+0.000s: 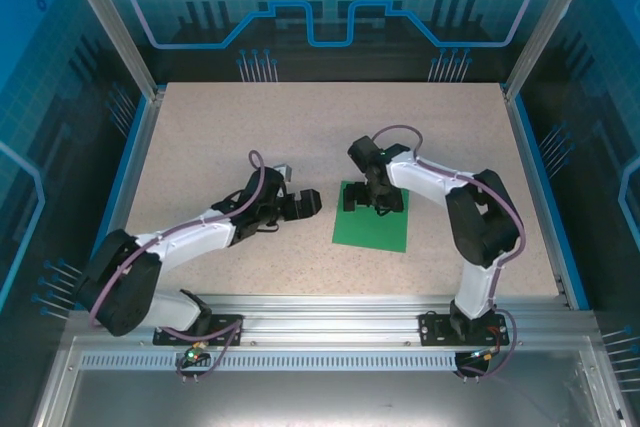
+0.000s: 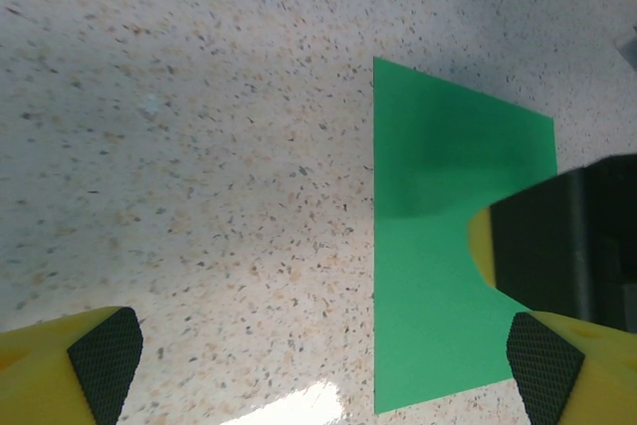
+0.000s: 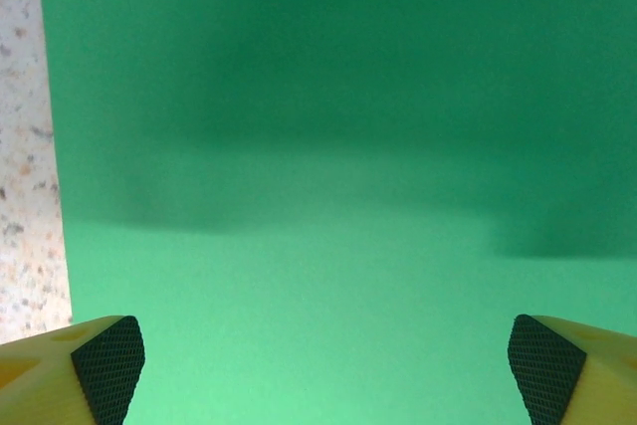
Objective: Fold a paper plane with a square sheet of paper (pick it up from the middle)
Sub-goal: Fold the square sheet of paper in half at the center of the table.
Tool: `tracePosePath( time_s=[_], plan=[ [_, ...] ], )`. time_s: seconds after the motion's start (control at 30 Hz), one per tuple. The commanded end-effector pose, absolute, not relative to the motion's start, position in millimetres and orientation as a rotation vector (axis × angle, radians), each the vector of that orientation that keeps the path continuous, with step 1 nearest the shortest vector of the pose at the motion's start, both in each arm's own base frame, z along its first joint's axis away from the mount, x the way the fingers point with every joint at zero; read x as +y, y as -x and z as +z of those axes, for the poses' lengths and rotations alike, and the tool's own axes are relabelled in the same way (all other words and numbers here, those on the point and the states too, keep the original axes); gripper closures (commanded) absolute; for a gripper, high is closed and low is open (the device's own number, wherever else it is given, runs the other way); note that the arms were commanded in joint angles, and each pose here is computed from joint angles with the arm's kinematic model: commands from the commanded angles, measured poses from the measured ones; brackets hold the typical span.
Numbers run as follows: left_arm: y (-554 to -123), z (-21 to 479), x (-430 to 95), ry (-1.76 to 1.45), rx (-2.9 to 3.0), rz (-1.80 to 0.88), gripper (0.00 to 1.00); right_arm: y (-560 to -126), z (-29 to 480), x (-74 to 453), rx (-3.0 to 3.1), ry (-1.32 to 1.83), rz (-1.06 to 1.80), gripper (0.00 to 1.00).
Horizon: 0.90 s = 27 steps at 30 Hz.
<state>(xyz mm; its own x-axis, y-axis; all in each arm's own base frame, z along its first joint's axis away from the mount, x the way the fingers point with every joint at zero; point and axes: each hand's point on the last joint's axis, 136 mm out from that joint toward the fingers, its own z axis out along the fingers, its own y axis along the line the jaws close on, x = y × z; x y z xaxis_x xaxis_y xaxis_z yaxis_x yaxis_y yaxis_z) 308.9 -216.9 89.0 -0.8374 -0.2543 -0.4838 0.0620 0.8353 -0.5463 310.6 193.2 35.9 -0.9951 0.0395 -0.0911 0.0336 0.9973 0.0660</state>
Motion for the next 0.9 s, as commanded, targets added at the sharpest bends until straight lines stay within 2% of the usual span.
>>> tracePosePath(
  time_s=[0.0, 0.33, 0.6, 0.87],
  plan=[
    [-317, 97, -235, 0.133, 2.45, -0.868, 0.02, -307, 28, 191, 3.116, -0.111, 0.047, 0.02],
    [-323, 95, -242, 0.1, 2.473, -0.863, 0.02, -303, 18, 184, 3.125, -0.177, -0.026, 0.01],
    [-321, 93, -242, 0.099, 2.476, -0.874, 0.02, -289, -16, 187, 3.208, -0.157, -0.047, 0.01],
    [-318, 92, -241, 0.096, 2.481, -0.875, 0.02, -285, -30, 188, 3.236, -0.144, -0.037, 0.06]
  ],
)
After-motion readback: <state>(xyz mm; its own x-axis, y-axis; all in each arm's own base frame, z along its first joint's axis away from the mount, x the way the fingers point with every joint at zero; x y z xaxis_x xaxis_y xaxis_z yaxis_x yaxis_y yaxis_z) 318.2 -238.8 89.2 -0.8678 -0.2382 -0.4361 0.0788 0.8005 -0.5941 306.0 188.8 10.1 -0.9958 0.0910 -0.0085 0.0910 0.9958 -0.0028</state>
